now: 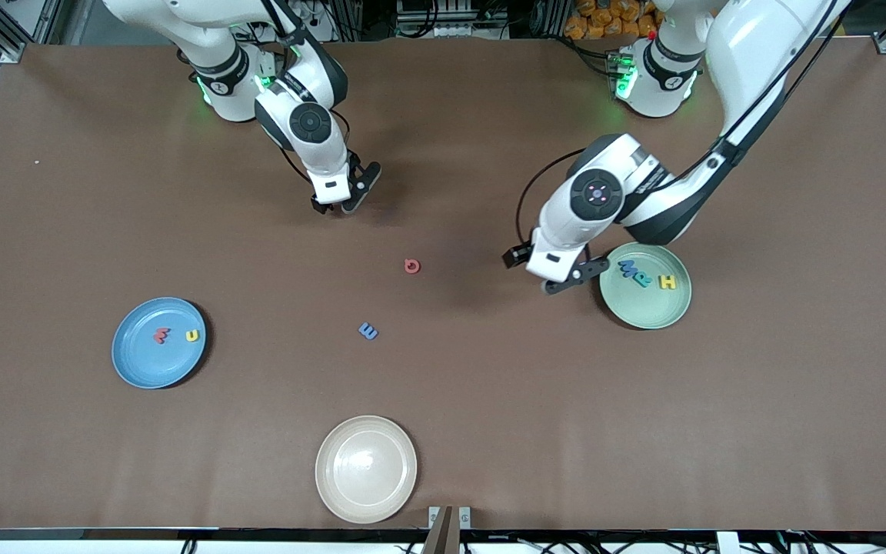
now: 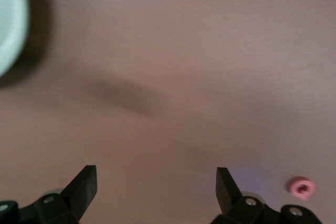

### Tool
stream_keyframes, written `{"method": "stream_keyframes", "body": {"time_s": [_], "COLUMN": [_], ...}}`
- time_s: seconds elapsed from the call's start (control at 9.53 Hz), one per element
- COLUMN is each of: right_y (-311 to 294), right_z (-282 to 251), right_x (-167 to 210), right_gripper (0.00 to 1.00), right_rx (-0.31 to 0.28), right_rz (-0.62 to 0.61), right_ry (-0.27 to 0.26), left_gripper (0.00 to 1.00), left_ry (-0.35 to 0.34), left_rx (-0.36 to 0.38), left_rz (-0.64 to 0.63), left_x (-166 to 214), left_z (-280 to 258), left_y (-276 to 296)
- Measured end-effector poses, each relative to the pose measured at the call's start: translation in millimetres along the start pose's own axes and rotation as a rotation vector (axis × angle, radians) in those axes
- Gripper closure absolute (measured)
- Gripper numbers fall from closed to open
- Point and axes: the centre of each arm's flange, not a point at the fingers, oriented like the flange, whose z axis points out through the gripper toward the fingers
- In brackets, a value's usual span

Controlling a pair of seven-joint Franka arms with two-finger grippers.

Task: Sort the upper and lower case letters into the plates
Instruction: 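Grasp the blue g with the right gripper while the left gripper reaches the Q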

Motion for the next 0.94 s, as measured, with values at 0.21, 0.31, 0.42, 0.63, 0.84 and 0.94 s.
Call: {"method": "stream_keyframes", "body": {"time_s": [0.21, 0.31, 0.42, 0.63, 0.84, 0.94], "right_y": [-2, -6, -8, -9, -7, -6], "right_z": [2, 4, 7, 8, 7, 5], "right_x": [0, 0, 0, 0, 1, 1], "right_gripper": [0.0, 0.0, 0.0, 0.0, 0.17, 0.34], "right_rx": [-0.017, -0.027, -0.038, -0.053, -0.069, -0.09], "right_rz": [-0.001, -0.001, -0.007, -0.017, -0.035, -0.064], "right_ry": [0.0, 0.002, -0.003, -0.005, -0.002, 0.0], "left_gripper": [0.0, 0.0, 0.0, 0.0, 0.0, 0.0], "left_ry": [0.028, 0.067, 0.119, 0.198, 0.233, 0.254], "left_rx": [-0.009, 0.013, 0.032, 0.028, -0.017, -0.051], "left_rz": [-0.012, -0.018, -0.017, -0.014, -0.023, -0.013], "left_x": [-3, -17, -35, -58, -64, -64], "left_z": [12, 27, 38, 44, 51, 58], "left_y": [39, 61, 82, 114, 138, 145]}}
